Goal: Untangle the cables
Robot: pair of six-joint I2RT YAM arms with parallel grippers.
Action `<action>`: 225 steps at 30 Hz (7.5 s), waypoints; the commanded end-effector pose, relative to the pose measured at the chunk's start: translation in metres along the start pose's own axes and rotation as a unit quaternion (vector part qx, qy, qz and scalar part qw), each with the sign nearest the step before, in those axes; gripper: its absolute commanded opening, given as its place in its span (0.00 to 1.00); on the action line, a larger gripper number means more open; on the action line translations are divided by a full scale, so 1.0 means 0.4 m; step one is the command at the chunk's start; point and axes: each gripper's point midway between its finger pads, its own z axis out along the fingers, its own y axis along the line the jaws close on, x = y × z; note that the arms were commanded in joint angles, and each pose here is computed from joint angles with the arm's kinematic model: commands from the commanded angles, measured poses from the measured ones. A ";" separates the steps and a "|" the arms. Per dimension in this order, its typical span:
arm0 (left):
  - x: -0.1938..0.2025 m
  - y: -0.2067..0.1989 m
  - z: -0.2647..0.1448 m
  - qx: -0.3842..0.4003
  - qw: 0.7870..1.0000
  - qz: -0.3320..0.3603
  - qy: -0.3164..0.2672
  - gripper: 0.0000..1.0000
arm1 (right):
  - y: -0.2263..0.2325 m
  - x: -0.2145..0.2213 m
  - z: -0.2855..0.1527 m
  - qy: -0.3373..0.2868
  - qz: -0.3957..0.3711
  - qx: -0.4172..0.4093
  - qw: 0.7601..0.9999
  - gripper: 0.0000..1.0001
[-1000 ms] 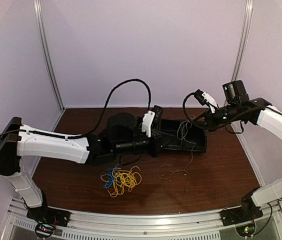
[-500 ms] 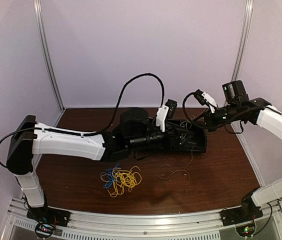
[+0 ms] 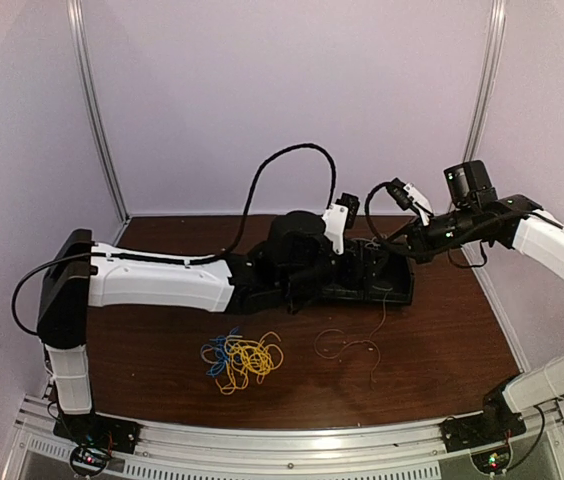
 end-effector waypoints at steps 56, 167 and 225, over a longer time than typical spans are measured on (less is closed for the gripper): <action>0.089 -0.049 -0.233 0.150 0.988 -0.010 -0.031 0.00 | 0.030 0.142 0.053 0.052 -0.027 -0.098 0.993 0.19; 0.215 0.095 -0.332 -0.061 0.991 -0.097 -0.063 0.29 | 0.372 0.134 0.248 0.079 -0.164 -0.201 0.962 0.00; 0.190 0.165 -0.268 -0.064 0.983 -0.134 -0.108 0.00 | 0.456 0.219 0.119 0.108 -0.201 -0.317 0.921 0.24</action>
